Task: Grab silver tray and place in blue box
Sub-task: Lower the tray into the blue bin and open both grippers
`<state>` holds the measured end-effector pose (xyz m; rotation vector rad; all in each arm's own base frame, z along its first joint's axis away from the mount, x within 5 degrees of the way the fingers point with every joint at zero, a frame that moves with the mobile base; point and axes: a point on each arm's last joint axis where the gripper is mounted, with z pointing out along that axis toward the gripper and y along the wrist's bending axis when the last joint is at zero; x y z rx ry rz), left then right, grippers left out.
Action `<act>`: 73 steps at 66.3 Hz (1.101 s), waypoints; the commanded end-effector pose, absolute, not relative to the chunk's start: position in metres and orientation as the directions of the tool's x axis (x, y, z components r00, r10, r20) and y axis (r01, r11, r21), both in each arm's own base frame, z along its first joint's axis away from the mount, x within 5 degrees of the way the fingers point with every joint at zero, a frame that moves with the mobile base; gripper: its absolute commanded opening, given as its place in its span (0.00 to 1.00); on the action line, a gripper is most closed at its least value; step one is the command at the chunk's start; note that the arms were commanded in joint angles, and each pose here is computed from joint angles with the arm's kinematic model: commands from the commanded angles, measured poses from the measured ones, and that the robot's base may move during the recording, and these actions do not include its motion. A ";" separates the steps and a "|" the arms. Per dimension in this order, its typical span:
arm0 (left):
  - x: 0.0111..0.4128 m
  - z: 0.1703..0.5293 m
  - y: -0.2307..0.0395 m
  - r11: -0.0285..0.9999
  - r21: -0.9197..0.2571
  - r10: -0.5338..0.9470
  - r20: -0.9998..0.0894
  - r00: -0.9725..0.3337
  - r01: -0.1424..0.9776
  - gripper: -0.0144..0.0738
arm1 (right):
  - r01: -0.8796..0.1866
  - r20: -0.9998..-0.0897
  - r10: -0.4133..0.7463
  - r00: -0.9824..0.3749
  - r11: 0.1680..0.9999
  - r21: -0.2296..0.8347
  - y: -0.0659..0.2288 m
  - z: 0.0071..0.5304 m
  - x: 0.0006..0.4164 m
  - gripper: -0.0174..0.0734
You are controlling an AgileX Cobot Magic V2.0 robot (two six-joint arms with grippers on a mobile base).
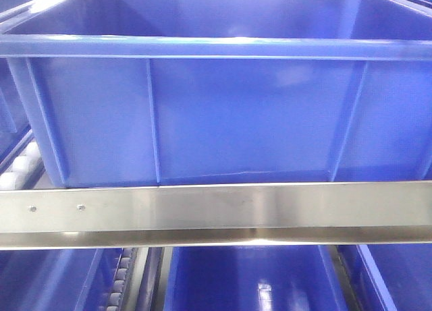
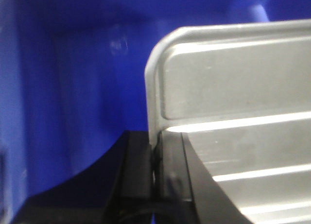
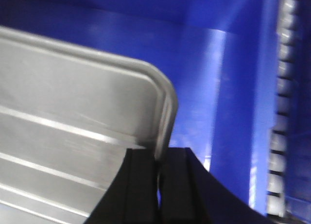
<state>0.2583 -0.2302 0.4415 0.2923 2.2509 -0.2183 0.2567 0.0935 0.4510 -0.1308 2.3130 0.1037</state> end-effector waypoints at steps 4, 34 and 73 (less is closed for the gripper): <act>0.286 0.448 -0.238 0.951 -0.061 0.114 -0.843 -0.526 0.303 0.04 | -0.099 -0.792 -0.042 -0.609 0.995 0.023 0.087 0.456 0.287 0.26; 0.363 0.362 -0.249 0.973 -0.061 0.103 -0.750 -0.653 0.224 0.04 | -0.064 -0.688 -0.060 -0.723 0.998 -0.020 0.096 0.365 0.378 0.26; 0.377 0.330 -0.254 0.974 -0.032 0.139 -0.697 -0.703 0.224 0.33 | -0.067 -0.612 -0.079 -0.787 0.997 -0.042 0.103 0.324 0.400 0.33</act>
